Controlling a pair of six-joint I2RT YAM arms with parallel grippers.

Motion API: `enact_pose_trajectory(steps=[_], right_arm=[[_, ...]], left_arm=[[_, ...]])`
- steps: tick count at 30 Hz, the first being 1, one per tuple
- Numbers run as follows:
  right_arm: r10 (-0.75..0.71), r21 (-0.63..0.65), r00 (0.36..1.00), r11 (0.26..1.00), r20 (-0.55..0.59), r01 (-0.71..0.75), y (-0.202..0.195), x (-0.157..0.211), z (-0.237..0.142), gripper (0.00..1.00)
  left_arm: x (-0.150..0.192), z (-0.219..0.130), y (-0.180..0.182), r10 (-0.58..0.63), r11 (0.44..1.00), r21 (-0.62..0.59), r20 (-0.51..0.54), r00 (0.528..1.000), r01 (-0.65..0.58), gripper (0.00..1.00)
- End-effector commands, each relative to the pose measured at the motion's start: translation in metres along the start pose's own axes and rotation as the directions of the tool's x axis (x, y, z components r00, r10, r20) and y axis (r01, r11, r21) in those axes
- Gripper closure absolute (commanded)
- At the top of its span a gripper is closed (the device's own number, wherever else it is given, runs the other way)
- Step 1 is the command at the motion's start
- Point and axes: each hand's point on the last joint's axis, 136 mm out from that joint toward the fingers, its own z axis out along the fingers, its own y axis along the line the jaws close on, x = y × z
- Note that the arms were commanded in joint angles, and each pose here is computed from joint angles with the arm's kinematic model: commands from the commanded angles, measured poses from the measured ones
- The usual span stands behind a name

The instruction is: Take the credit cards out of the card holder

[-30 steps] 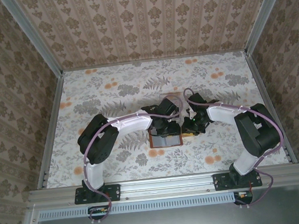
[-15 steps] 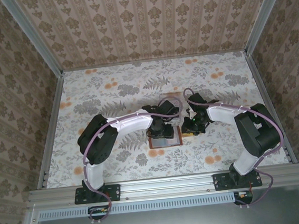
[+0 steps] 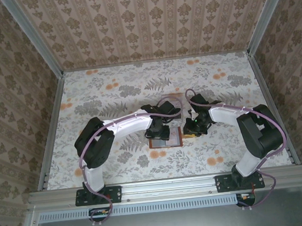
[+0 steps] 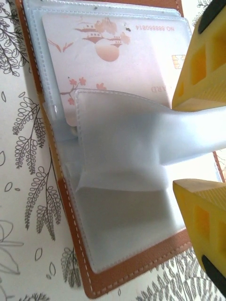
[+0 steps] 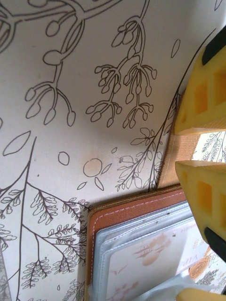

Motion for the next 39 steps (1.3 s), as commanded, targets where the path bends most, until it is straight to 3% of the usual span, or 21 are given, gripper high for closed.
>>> enact_pose_trajectory(steps=[1, 26, 35, 39], right_arm=[[-0.007, 0.036, 1.000, 0.999, 0.009, 0.007, -0.004, -0.001, -0.007, 0.77], [-0.013, 0.036, 1.000, 0.999, 0.013, 0.012, -0.002, -0.003, -0.008, 0.77], [-0.015, 0.038, 1.000, 0.999, 0.013, 0.015, -0.002, -0.005, -0.008, 0.77], [-0.015, 0.040, 1.000, 0.999, 0.012, 0.015, -0.002, -0.005, -0.007, 0.77]], left_arm=[[-0.001, -0.020, 0.005, 0.016, 1.000, -0.023, 0.029, 0.999, -0.015, 0.59], [-0.010, -0.046, -0.017, -0.001, 0.993, 0.114, 0.101, 0.995, -0.011, 0.99], [-0.009, -0.049, -0.028, -0.003, 0.982, 0.186, 0.101, 0.995, -0.016, 1.00], [-0.007, -0.044, -0.023, -0.005, 0.986, 0.166, 0.091, 0.996, -0.010, 1.00]])
